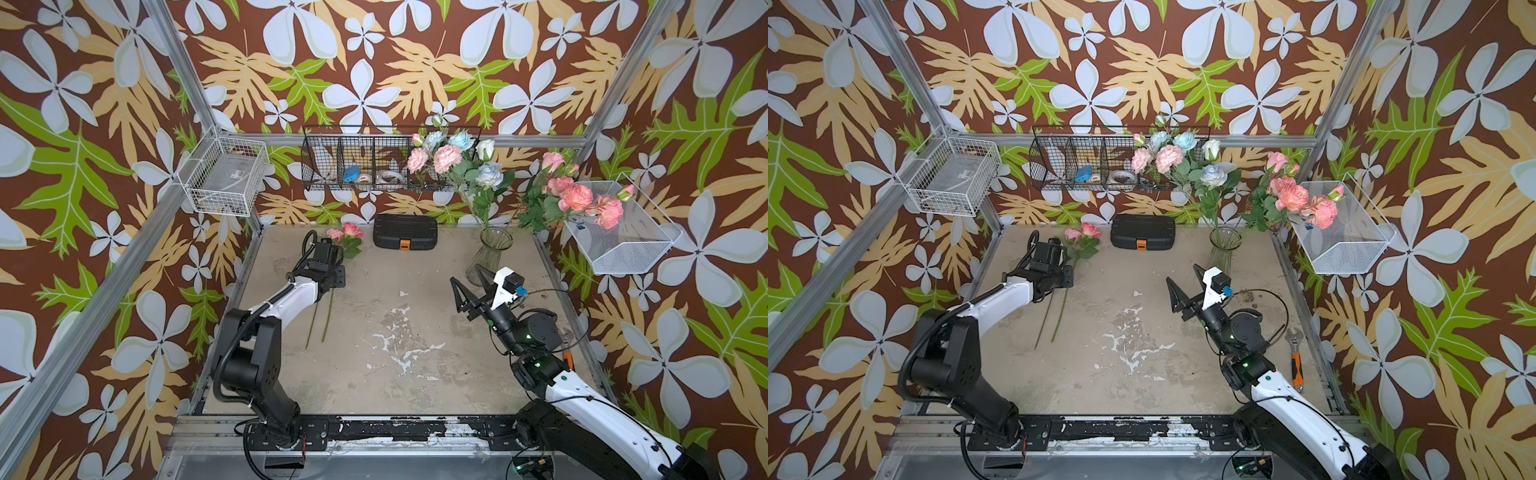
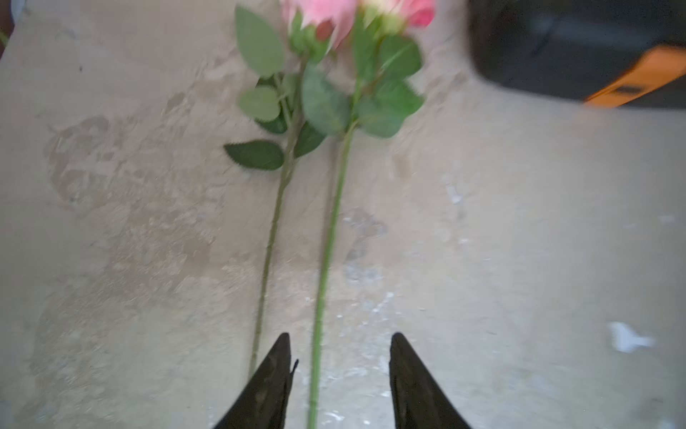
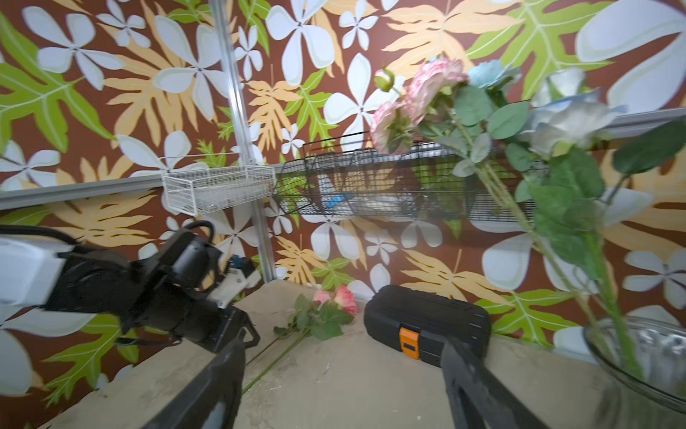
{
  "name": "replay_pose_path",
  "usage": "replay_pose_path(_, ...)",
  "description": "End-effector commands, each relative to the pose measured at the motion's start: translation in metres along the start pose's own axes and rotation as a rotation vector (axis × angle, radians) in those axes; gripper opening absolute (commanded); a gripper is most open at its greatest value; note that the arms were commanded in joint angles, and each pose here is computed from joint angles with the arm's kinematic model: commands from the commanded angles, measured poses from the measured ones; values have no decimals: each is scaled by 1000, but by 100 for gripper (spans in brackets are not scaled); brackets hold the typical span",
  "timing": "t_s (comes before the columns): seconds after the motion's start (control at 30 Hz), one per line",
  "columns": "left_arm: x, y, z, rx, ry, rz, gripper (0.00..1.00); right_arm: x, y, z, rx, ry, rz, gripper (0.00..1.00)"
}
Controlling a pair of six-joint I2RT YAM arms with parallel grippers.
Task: Pick out pink flowers from the vase
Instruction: Place the flower at the center of the board.
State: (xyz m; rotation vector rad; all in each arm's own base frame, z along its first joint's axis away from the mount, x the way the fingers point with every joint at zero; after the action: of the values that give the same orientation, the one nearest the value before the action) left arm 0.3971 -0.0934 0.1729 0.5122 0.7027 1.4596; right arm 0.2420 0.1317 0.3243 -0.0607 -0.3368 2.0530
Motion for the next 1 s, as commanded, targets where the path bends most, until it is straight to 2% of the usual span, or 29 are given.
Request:
replay_pose_path(0.0, -48, 43, 25, -186, 23, -244, 46, -37, 4, 4, -11, -23, -200, 83)
replay_pose_path(0.13, -91, 116, 23, -434, 32, -526, 52, -84, 20, -7, -39, -144, -285, 80)
replay_pose_path(0.2, -106, 147, 17, -525, 25, -705, 61, -100, 27, -9, -40, -117, -349, 79)
replay_pose_path(0.23, -113, 161, 14, -564, 15, -785, 61, -107, 31, -8, -41, -88, -392, 78)
replay_pose_path(0.27, -116, 166, 7, -569, 6, -831, 61, -115, 36, -6, -54, -61, -443, 77)
replay_pose_path(0.3, -125, 179, 7, -601, -28, -939, 61, -118, 39, -4, -70, -47, -460, 77)
replay_pose_path(0.33, -131, 187, 3, -611, -60, -1021, 65, -120, 42, -1, -99, -34, -462, 76)
replay_pose_path(0.43, -141, 192, -4, -596, -91, -1159, 66, -123, 41, 8, -147, 16, -454, 74)
replay_pose_path(0.6, -147, 194, -10, -570, -99, -1226, 66, -136, 35, 17, -178, 121, -512, 74)
replay_pose_path(0.77, -144, 194, -16, -545, -84, -1229, 66, -155, 25, 25, -198, 169, -547, 77)
replay_pose_path(0.97, -139, 198, -19, -562, -95, -1203, 66, -182, 10, 27, -199, 199, -525, 77)
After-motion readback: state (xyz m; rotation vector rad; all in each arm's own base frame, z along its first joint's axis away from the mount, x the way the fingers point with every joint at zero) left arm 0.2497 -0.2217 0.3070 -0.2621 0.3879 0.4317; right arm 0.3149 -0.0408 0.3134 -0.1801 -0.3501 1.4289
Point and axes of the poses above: each gripper's point midway between its finger pads, its own y axis back along the fingers, its own x axis along the line the jaws close on, z = x × y, the point moved 5 cm from there along y, back along the fingers, and after that the axes turned 2 degrees about y, right-handed, at the moved point
